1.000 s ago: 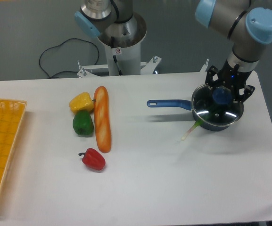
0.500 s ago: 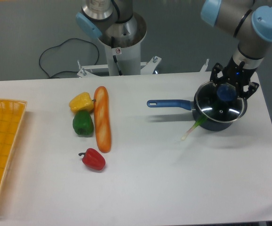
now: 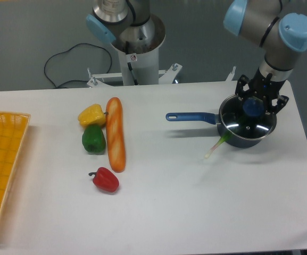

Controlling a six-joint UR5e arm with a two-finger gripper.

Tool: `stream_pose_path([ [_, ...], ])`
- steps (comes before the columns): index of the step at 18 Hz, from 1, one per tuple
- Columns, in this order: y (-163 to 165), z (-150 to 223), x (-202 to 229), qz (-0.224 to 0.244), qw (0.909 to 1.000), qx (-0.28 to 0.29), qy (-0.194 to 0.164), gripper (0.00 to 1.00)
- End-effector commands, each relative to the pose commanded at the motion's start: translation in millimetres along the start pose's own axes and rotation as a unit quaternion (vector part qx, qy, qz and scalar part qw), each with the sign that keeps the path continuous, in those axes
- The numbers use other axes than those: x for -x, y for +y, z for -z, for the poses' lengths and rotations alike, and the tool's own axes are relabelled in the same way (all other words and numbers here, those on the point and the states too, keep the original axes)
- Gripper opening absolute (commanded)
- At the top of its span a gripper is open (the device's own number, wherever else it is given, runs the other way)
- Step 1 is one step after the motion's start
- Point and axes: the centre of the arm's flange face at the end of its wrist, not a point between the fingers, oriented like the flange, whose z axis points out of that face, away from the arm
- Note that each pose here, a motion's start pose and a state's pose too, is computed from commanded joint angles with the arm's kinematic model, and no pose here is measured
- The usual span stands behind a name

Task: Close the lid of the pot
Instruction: 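Lower the lid onto the saucepan rim and settle it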

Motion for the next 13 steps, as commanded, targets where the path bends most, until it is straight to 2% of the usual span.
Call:
stream_pose_path([
  [8,12,-9,-1,0.004,1.0,-0.001,0.008,0.43],
  [13,13,-15,-2,0.003,1.0,-0.001,-0.001,0.43],
])
